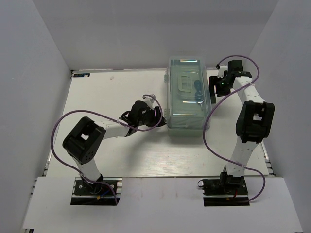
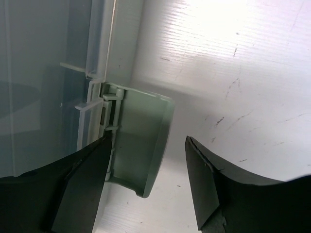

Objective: Sort the tools into containers

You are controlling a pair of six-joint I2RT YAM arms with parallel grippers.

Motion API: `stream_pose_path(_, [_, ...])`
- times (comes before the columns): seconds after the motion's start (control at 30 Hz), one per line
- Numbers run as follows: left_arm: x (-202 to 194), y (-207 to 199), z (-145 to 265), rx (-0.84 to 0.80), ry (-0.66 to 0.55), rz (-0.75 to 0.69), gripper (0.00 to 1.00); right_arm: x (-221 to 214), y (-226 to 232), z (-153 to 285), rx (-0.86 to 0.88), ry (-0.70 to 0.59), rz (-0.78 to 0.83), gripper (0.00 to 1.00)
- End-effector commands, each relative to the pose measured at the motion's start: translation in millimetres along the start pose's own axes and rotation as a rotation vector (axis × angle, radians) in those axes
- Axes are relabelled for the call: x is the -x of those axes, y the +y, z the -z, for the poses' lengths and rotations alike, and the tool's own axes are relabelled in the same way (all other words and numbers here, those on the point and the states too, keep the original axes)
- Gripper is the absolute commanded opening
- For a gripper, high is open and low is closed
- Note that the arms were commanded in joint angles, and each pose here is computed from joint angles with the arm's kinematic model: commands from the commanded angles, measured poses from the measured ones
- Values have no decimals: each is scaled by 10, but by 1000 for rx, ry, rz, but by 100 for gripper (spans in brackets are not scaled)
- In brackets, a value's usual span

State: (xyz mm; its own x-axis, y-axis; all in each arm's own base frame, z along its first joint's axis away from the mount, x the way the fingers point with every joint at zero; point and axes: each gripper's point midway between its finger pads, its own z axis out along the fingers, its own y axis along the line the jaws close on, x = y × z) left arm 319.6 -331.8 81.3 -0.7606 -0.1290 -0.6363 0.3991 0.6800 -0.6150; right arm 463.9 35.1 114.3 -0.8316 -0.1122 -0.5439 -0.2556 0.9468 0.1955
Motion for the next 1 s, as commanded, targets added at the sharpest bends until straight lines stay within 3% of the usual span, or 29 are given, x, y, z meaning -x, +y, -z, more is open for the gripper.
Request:
stream_pose_path(0.0, [213, -491, -22, -158, -50, -50, 60, 256, 156, 206, -1, -88, 51, 69])
stream_pose_path(0.27, [136, -383, -10, -91, -35, -37, 60, 268, -201, 435, -240, -140, 48, 70])
stream_pose_path(0.33, [214, -159, 71, 33, -70, -17, 60, 410, -239, 682, -299, -218, 72, 70])
stream_pose_path(0.37, [91, -4, 154, 114, -32, 8, 60, 321, -330, 716, -356, -204, 76, 72])
stream_pose_path(0.4, [236, -3, 299, 149, -74, 9, 64, 429, -314, 1019, -399, -275, 91, 72])
stream_pose_path(0.47, [246, 257, 544, 322, -98, 15, 69, 396, -331, 1129, -435, -301, 120, 75])
stream_pose_path(0.5, [300, 273, 657, 355, -117, 4, 77, 471, -234, 1420, -433, -373, 133, 80])
stream_pose_path(0.53, [497, 188, 872, 367, -190, -17, 82, 393, -181, 1438, -413, -368, 137, 89])
stream_pose_path(0.6, [567, 119, 1119, 372, -201, -93, 100, 224, 11, 1599, -360, -402, 172, 90])
stream_pose_path(0.73, [765, -132, 1656, 325, -264, -281, 100, -187, 221, 1692, -299, -418, 51, 90])
stream_pose_path(0.77, [831, -220, 1755, 307, -275, -319, 100, -451, 308, 1608, -251, -367, 44, 90])
stream_pose_path(0.97, [838, -129, 2256, 425, -242, -439, 100, -1112, 703, 1607, -80, -381, 128, 90])
